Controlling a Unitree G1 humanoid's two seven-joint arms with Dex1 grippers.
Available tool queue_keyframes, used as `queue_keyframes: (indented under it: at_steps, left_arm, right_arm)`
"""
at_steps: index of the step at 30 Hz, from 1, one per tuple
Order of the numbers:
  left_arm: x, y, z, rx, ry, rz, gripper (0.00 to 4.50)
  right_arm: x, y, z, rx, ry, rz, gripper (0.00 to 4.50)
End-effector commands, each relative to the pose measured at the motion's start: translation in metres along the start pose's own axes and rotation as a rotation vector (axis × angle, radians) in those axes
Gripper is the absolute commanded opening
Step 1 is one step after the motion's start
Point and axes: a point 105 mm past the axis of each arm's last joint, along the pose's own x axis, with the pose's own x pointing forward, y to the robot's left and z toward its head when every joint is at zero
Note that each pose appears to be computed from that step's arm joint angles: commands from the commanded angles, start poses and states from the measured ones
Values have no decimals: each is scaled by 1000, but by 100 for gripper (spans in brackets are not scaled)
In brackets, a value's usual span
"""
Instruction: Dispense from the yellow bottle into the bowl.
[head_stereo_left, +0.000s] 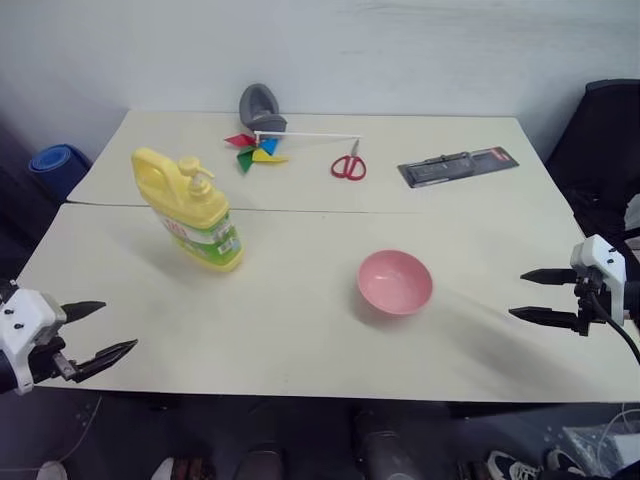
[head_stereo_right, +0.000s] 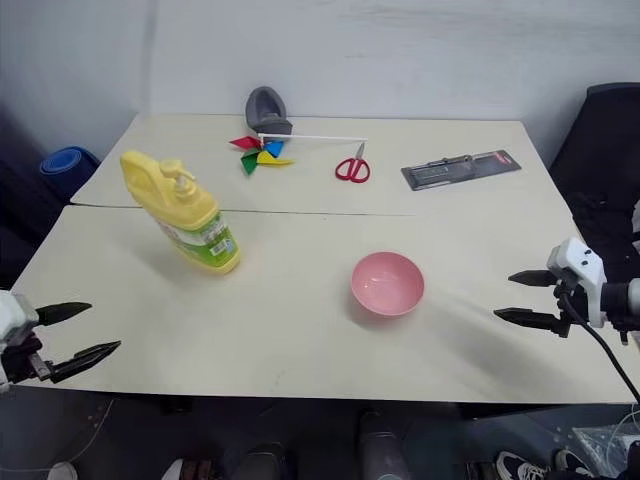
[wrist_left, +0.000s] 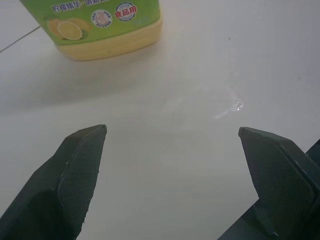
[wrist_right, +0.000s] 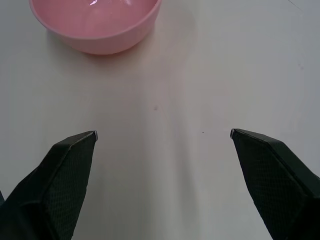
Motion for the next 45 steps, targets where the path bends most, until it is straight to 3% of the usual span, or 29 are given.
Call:
queue_keyframes:
  at_steps: [1,7,12,16,21,27,35,41,45]
  left_arm:
    - [0,3,7,53,2,19,450]
    - [11,3,15,13,-41,39,450]
    - [32,-26,57,-51,-176,-136,450]
    - [44,-45,92,6,-227,-258,450]
    - [52,-93,130,110,-258,-521,450]
    - [54,-110,145,157,-253,-676,450]
    - [59,-101,152,202,-247,-671,450]
    - [65,-98,155,211,-265,-654,450]
    - [68,-95,160,215,-296,-617,450]
  right_arm:
    - [-6,-3,7,-40,-1,-30,445]
    - [1,3,11,-53,-12,-27,445]
    - [7,23,31,-36,-74,30,445]
    - [19,43,59,-66,-139,37,445]
    - [43,78,93,-102,-197,80,445]
    - [79,119,96,-244,-140,133,445]
    - [119,124,93,-347,-116,151,445]
    - [145,122,85,-309,-106,125,445]
    - [154,120,80,-306,-97,103,353]
